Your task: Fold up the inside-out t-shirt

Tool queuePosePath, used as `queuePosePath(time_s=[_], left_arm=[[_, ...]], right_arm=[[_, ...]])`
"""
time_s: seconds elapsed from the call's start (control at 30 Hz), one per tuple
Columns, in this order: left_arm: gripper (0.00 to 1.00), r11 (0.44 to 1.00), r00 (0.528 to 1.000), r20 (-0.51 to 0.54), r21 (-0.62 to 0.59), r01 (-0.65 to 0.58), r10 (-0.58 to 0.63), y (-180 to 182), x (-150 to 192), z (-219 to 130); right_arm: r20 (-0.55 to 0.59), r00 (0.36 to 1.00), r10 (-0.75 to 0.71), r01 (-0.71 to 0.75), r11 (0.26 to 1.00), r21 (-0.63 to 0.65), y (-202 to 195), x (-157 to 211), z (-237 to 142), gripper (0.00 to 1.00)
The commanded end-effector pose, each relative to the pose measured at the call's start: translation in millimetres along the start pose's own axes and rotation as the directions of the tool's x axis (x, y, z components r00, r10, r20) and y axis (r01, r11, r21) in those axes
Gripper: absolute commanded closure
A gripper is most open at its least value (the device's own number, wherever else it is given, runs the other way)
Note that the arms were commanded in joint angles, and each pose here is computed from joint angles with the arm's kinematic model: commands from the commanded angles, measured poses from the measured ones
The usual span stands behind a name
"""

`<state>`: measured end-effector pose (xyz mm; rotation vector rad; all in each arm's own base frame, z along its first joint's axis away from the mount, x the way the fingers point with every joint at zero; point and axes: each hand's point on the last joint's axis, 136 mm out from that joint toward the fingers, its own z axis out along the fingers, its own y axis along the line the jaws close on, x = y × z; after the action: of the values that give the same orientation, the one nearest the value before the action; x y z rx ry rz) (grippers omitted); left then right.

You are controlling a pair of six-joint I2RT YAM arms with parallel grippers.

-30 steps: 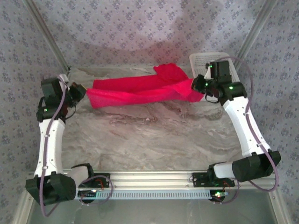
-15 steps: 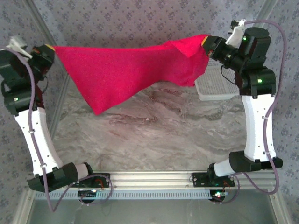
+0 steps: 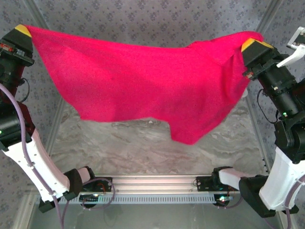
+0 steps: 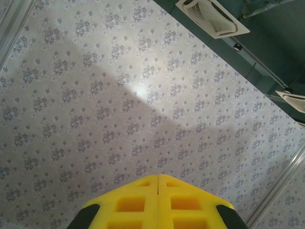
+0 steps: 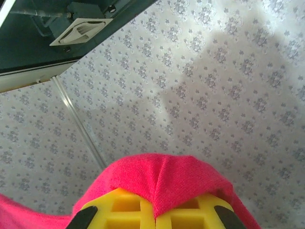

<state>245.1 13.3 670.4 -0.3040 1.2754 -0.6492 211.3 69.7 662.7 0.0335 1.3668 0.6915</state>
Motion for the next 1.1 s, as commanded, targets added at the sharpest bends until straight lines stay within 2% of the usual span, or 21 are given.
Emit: queuePosePath(time_s=[0.0, 0.1, 0.23, 0.33, 0.5, 0.6, 0.63, 0.67, 0.73, 0.77, 0.8, 0.87, 0.97, 1.07], left_arm=[[1.0, 0.993, 0.994, -0.089, -0.104, 0.057, -0.067, 63, 26, 39], [1.0, 0.985, 0.981, -0.147, -0.135, 0.106, -0.126, 107, 57, 64], [1.0, 0.973, 0.942, -0.292, -0.205, 0.108, -0.167, 168, 138, 99], [1.0, 0.955, 0.895, -0.396, -0.28, 0.094, -0.204, 215, 207, 119], [1.0, 0.9, 0.823, -0.5, -0.435, 0.032, -0.271, 307, 311, 134], [1.0, 0.873, 0.79, -0.553, -0.486, -0.049, -0.264, 346, 351, 141], [0.99, 0.859, 0.786, -0.561, -0.506, -0.079, -0.259, 357, 357, 144], [0.87, 0.853, 0.782, -0.574, -0.511, -0.108, -0.245, 365, 363, 150], [0.82, 0.828, 0.764, -0.602, -0.534, -0.17, -0.232, 378, 374, 158], [0.7, 0.82, 0.748, -0.623, -0.537, -0.198, -0.227, 381, 379, 161], [0.55, 0.808, 0.733, -0.643, -0.542, -0.232, -0.221, 380, 383, 162], [0.44, 0.783, 0.702, -0.683, -0.543, -0.304, -0.201, 372, 389, 156], [0.42, 0.779, 0.654, -0.717, -0.546, -0.308, -0.244, 348, 412, 131], [0.44, 0.831, 0.607, -0.702, -0.544, -0.117, -0.373, 316, 458, 97]], right_arm=[[-0.113, 0.994, -0.001, 0.017, 0.99, 0.143, -52, 38, 50, 1.0], [-0.172, 0.985, 0.03, 0.0, 0.985, 0.175, -77, 67, 80, 1.0], [-0.254, 0.963, 0.088, -0.034, 0.977, 0.212, -113, 117, 121, 1.0], [-0.337, 0.929, 0.152, -0.066, 0.965, 0.255, -150, 175, 154, 1.0], [-0.497, 0.819, 0.286, -0.102, 0.925, 0.365, -216, 306, 206, 1.0], [-0.582, 0.733, 0.352, -0.075, 0.892, 0.445, -253, 380, 234, 1.0], [-0.601, 0.709, 0.369, -0.068, 0.884, 0.463, -262, 398, 243, 0.96], [-0.624, 0.678, 0.39, -0.056, 0.873, 0.484, -272, 419, 252, 0.88], [-0.659, 0.612, 0.437, -0.046, 0.852, 0.522, -286, 450, 262, 0.86], [-0.676, 0.581, 0.453, -0.044, 0.847, 0.53, -288, 463, 265, 0.77], [-0.686, 0.555, 0.47, -0.041, 0.84, 0.542, -288, 471, 264, 0.63], [-0.708, 0.518, 0.48, -0.005, 0.829, 0.559, -286, 482, 256, 0.51], [-0.72, 0.496, 0.485, 0.047, 0.813, 0.58, -283, 484, 235, 0.44], [-0.747, 0.479, 0.461, 0.068, 0.829, 0.555, -271, 495, 211, 0.45]])
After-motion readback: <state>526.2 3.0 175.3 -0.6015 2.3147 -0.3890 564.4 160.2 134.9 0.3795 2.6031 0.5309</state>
